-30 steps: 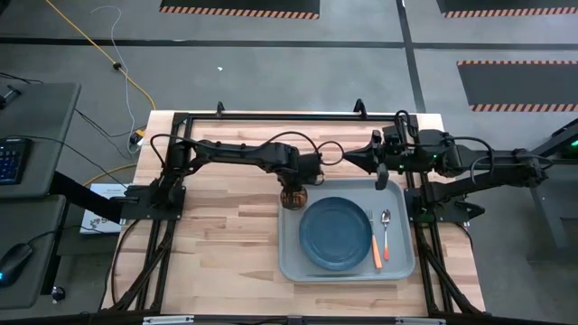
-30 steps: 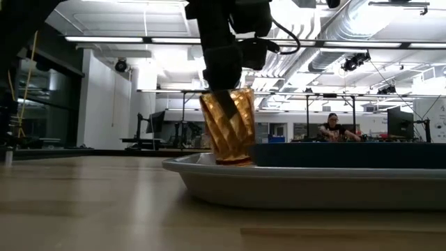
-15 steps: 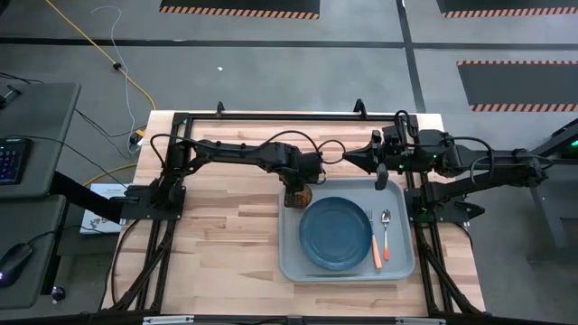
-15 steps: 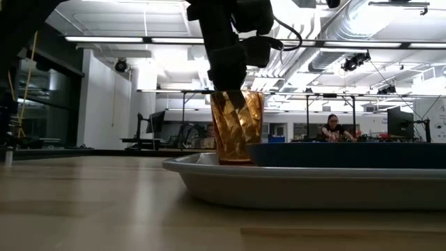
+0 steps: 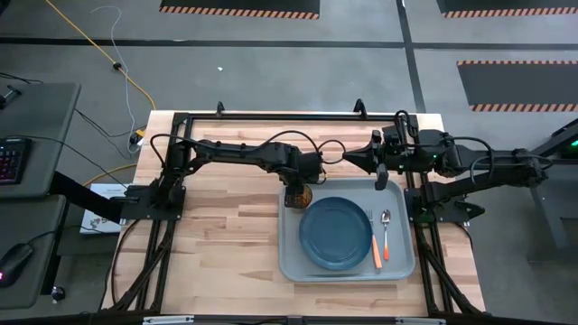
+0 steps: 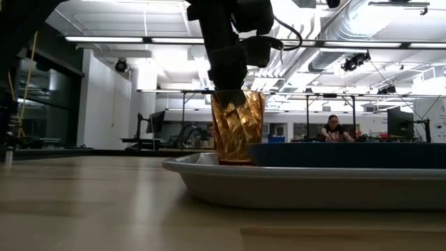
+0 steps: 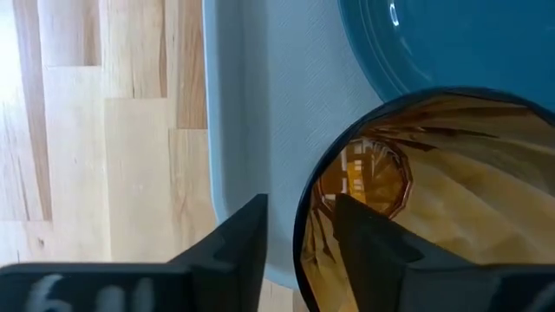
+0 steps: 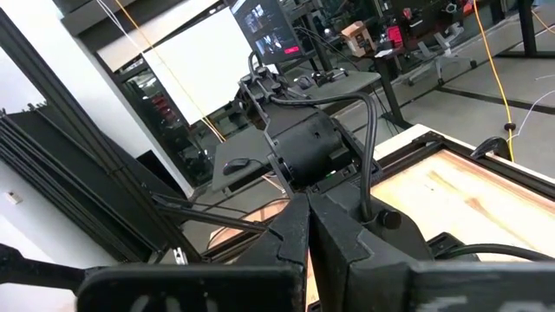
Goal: Pick and place plate/cup/fork/spoon on tray
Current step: Return to Home Position
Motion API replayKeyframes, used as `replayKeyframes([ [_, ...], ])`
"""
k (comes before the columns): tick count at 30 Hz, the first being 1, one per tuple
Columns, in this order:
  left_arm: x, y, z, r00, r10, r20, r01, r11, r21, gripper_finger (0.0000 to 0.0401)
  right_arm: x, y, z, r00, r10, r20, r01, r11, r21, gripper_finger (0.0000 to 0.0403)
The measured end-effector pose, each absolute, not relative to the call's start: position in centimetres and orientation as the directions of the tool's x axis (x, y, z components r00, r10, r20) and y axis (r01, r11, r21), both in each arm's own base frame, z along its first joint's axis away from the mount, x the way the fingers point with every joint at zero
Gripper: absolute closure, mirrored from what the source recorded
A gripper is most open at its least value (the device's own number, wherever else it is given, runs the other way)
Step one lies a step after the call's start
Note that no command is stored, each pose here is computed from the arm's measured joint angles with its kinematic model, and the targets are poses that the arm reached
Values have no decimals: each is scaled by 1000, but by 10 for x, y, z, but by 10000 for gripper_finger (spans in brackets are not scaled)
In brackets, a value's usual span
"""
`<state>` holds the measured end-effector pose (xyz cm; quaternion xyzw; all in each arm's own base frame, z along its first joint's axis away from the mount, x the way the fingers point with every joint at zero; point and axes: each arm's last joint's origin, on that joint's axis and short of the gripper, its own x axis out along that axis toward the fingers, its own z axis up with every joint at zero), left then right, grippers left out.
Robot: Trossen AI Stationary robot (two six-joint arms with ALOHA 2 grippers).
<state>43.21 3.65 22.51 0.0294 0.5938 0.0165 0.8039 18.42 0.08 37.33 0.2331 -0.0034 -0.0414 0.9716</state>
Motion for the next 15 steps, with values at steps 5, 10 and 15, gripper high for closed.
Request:
replayKeyframes([
  [5,433,38,229,305,63,-950,-1,998,66,238,184,1,373,997,-82,-13,79,888,453,402],
  [10,438,38,244,355,68,-933,-7,998,70,204,184,1,373,997,-82,-13,79,888,453,402],
  [15,443,40,263,407,73,-911,-11,997,75,183,184,1,373,997,-82,-13,79,888,453,402],
])
